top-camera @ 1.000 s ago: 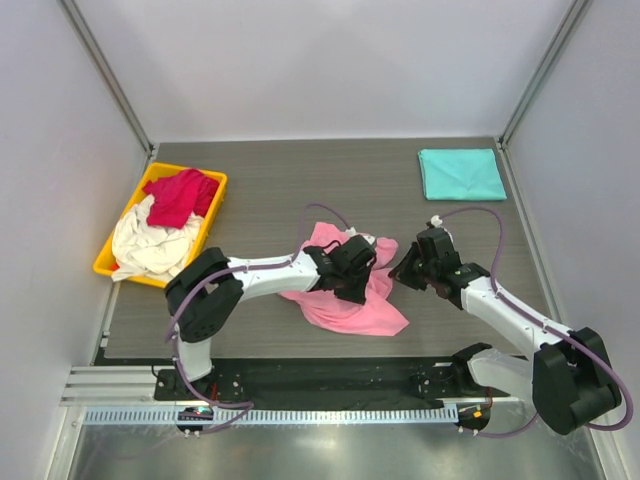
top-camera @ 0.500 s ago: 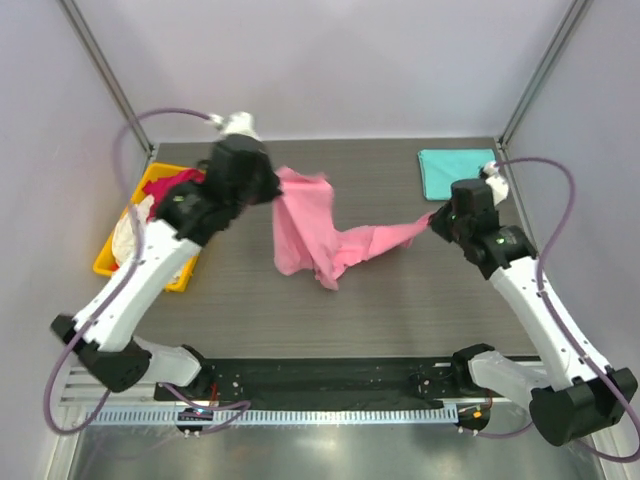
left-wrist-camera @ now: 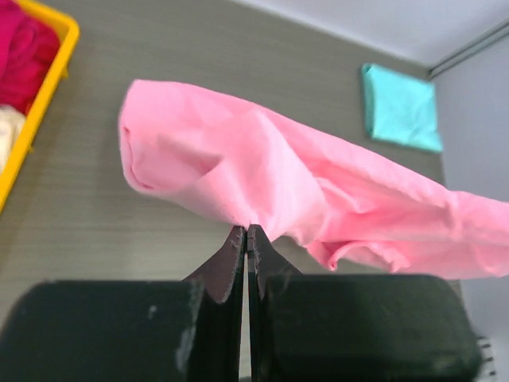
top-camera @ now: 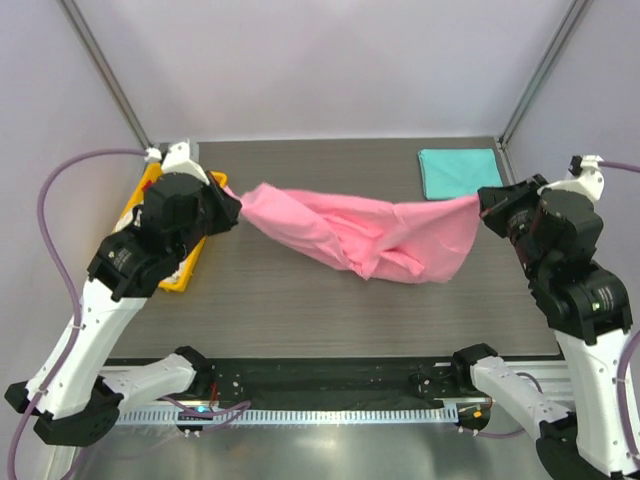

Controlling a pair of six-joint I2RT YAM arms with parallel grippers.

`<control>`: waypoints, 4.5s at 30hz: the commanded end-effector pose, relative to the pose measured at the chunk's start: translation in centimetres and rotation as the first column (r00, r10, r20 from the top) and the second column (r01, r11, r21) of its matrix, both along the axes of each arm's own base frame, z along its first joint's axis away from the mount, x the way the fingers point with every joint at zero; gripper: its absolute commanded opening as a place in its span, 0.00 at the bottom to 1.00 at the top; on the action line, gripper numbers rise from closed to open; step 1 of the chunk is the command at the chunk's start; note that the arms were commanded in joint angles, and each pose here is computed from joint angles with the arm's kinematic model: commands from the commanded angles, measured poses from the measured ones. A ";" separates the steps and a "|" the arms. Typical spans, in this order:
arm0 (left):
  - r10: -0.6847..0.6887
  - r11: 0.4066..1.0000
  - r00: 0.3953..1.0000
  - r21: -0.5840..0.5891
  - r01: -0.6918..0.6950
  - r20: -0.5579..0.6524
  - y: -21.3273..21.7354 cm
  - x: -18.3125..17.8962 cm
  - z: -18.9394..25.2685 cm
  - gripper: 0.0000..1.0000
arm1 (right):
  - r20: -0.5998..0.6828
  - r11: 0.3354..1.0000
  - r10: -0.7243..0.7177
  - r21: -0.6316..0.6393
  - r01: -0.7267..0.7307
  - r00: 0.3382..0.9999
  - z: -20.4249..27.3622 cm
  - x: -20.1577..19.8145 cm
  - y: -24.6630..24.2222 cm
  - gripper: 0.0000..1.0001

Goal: Fold and stack the t-shirts
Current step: Flatten the tshirt out

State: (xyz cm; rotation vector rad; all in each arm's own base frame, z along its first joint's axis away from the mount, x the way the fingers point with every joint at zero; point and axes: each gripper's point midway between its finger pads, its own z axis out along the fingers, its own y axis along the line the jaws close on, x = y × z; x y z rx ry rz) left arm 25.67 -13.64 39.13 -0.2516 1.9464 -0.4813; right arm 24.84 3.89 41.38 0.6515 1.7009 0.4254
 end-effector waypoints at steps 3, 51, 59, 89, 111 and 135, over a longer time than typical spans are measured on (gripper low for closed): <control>-0.014 1.000 0.992 -0.024 0.011 -0.129 0.4 -2.6 -6.4 0.00 | -0.059 0.993 -0.079 -0.087 0.074 0.995 -2.5 -1.5 -2.2 0.01; -0.007 0.999 0.986 -0.035 0.001 -0.166 1.2 -4.1 -17.5 0.00 | 0.088 0.882 0.424 -0.266 -0.389 0.902 -15.9 43.2 19.7 0.01; 0.018 1.000 0.983 0.017 -0.015 -0.181 1.0 -2.8 -18.7 0.00 | 0.149 0.899 0.382 -0.291 -0.329 0.912 -17.6 45.9 19.6 0.01; -0.113 0.993 0.984 -0.048 0.108 -0.141 -1.0 -3.5 -19.4 0.00 | -0.916 0.998 0.027 0.046 0.039 0.400 -34.2 -7.6 4.8 0.47; 0.044 0.997 0.967 0.073 -0.026 -0.249 0.4 -1.6 -22.6 0.00 | -0.795 0.997 0.071 0.073 -0.021 0.602 -39.4 -1.5 6.9 0.43; 0.144 0.986 0.970 0.117 -0.123 -0.194 2.0 -0.3 -20.5 0.00 | -0.866 0.974 -0.124 -0.201 -0.109 0.484 -34.6 0.3 3.8 0.47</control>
